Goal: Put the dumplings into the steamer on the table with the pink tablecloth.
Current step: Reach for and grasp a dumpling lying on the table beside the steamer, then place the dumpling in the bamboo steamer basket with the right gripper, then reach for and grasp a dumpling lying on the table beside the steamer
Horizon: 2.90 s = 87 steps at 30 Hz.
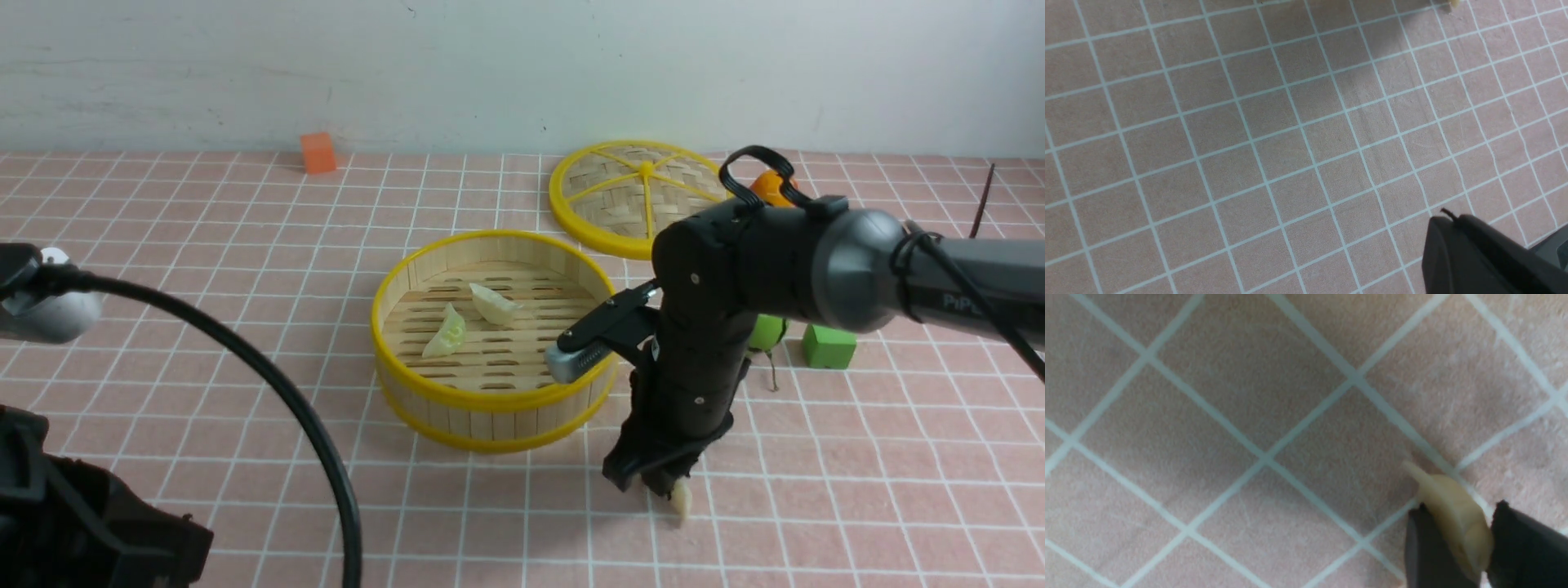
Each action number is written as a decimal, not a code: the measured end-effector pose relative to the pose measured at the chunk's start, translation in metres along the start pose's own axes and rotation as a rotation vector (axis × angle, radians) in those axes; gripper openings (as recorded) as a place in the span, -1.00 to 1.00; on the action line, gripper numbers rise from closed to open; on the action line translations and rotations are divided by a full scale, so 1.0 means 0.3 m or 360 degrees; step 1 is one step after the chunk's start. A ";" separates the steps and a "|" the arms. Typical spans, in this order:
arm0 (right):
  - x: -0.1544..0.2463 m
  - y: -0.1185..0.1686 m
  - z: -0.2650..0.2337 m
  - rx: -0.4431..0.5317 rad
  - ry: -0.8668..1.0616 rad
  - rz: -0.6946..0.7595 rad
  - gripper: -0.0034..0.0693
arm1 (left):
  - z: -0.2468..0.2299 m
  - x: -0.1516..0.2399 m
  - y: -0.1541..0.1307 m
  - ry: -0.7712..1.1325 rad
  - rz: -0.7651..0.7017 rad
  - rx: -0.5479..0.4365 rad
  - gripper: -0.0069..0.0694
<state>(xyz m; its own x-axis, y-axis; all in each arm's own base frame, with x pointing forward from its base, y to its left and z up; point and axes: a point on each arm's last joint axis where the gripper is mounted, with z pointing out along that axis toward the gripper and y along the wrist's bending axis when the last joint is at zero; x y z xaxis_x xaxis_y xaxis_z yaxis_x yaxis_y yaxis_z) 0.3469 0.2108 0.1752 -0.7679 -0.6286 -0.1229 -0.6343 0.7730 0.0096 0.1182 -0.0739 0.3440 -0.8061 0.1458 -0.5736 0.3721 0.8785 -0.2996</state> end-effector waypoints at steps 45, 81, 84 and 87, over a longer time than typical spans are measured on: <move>-0.361 0.092 -0.297 -0.0002 -0.0512 0.0019 0.51 | 0.000 -0.007 0.002 -0.0037 0.0031 -0.0012 -0.82; -0.063 -0.272 0.029 0.0182 -0.0195 0.0533 0.40 | 0.000 -0.001 0.002 -0.0006 0.0129 -0.0013 -0.81; -0.066 -0.271 0.029 0.0177 -0.0209 0.0505 0.12 | 0.000 -0.002 0.002 -0.0009 0.0132 -0.0013 -0.81; -0.062 -0.264 0.030 0.0149 -0.0177 0.0446 -0.16 | 0.000 -0.003 0.003 -0.0014 0.0135 -0.0016 -0.81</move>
<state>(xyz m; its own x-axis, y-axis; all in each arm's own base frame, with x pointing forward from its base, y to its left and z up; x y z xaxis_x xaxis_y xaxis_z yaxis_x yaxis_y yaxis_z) 0.4121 0.1619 0.1676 -0.8939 -0.3810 -0.2360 -0.3846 0.9225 -0.0324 0.1191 -0.0733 0.3442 -0.7679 0.2161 -0.6031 0.4343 0.8677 -0.2420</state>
